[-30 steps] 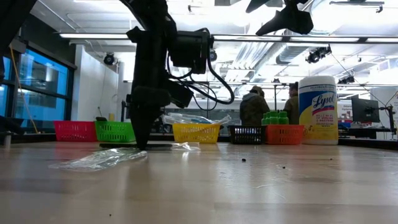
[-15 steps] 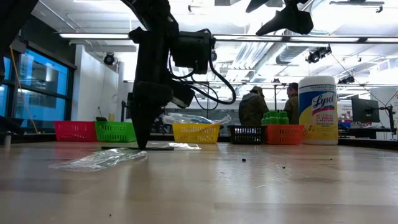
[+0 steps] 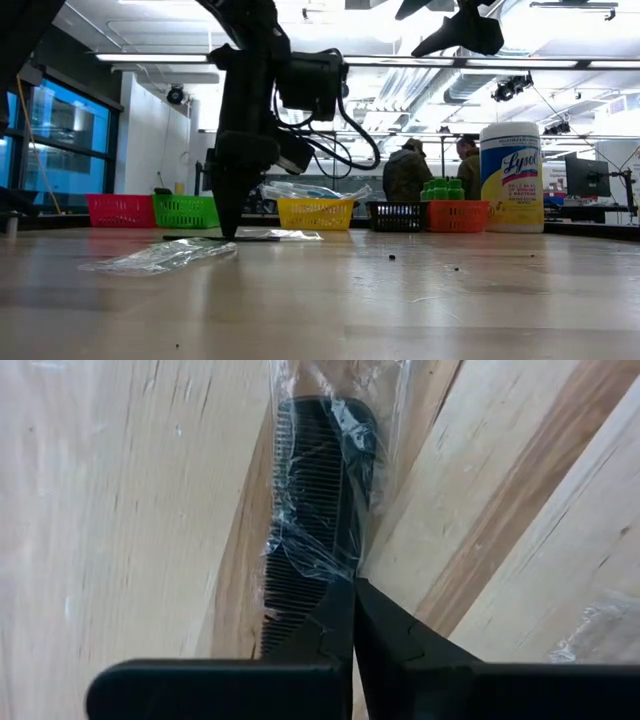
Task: Pick & Place Travel size toiletries
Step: Put the black comb into the green bin
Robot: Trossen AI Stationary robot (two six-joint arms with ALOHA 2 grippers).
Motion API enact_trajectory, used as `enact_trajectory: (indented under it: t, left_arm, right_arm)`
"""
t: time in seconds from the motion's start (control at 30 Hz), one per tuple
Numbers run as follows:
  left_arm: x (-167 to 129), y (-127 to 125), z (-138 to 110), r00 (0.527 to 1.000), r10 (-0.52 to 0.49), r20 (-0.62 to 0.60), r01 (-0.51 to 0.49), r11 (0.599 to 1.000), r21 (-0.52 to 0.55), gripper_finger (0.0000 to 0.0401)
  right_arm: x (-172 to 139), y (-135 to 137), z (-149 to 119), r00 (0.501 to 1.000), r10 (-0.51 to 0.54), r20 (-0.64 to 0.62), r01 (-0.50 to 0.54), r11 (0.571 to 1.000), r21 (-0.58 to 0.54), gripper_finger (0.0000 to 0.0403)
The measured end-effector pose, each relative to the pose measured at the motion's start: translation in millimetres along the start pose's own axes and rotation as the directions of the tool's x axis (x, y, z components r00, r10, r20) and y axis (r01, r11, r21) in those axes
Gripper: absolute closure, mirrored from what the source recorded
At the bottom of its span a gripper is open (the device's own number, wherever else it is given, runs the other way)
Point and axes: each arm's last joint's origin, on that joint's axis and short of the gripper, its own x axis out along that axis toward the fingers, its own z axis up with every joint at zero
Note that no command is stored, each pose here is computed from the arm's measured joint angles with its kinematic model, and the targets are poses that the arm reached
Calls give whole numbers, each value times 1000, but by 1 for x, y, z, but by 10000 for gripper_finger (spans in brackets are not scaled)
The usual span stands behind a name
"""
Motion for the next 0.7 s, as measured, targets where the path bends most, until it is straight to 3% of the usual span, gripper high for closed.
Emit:
enact_trajectory:
  t: [0.3, 0.7]
  left_arm:
    - [-32, -3, 3, 1000, -4, 26, 4, 1000, -1, 400]
    - [-51, -5, 7, 999, 3, 37, -3, 1000, 15, 401]
  right_arm:
    - [0, 0, 0, 1000, 0, 0, 0, 1000, -6, 144]
    - [0, 0, 0, 1000, 4, -3, -4, 1000, -8, 144]
